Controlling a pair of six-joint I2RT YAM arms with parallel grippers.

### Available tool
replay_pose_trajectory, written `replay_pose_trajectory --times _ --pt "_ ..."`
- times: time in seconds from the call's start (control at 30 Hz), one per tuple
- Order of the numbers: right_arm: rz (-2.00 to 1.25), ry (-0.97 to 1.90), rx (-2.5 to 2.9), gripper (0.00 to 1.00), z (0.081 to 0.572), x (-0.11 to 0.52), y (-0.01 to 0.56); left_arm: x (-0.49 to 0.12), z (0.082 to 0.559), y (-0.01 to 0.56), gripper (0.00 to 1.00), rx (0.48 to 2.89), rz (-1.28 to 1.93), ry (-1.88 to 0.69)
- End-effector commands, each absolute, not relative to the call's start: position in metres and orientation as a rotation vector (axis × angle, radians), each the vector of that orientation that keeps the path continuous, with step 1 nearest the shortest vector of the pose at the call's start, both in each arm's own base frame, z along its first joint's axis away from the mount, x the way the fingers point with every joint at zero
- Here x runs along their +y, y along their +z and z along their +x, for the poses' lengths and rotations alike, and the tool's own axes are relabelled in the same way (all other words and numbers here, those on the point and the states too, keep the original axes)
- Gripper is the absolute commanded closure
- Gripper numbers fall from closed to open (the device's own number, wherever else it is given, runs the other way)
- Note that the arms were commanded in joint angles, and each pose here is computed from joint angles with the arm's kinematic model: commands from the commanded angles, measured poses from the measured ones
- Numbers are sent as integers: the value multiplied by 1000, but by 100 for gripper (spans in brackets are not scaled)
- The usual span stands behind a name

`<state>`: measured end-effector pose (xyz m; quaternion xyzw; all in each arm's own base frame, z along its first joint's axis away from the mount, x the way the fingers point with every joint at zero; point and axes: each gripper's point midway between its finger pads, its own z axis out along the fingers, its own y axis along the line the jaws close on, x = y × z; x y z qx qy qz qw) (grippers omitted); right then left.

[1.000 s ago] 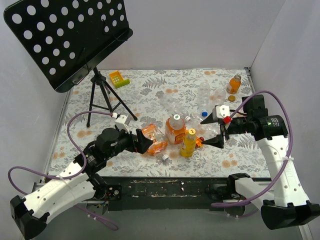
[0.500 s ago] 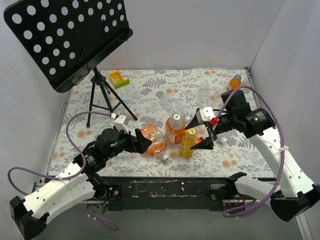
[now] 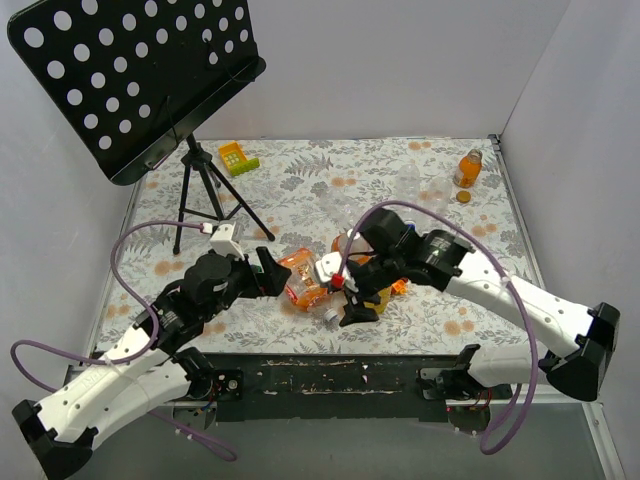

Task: Unscrew the bottle caps
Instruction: Pick up the plastic bottle at the center of the board.

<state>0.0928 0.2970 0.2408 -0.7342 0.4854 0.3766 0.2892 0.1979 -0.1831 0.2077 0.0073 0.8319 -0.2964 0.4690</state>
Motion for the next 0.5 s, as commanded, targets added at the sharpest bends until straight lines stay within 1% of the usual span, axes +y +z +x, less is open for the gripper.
replay_pose_trajectory --times 0.0,0.1,0.2,0.33,0.47 --pt "-1882 872 1507 23 104 315 201 -160 202 224 2 2010 -103 -650" --pt "-1862 809 1613 23 100 321 169 -152 201 231 2 1983 -143 -644" --pt "-1783 674 1734 21 108 323 140 -147 199 233 2 1967 -164 -649" --pt "-1546 488 1864 19 133 323 124 -142 195 235 2 1954 -186 -662" --pt "-1326 430 1991 13 148 319 114 -138 191 235 2 1947 -194 -670"
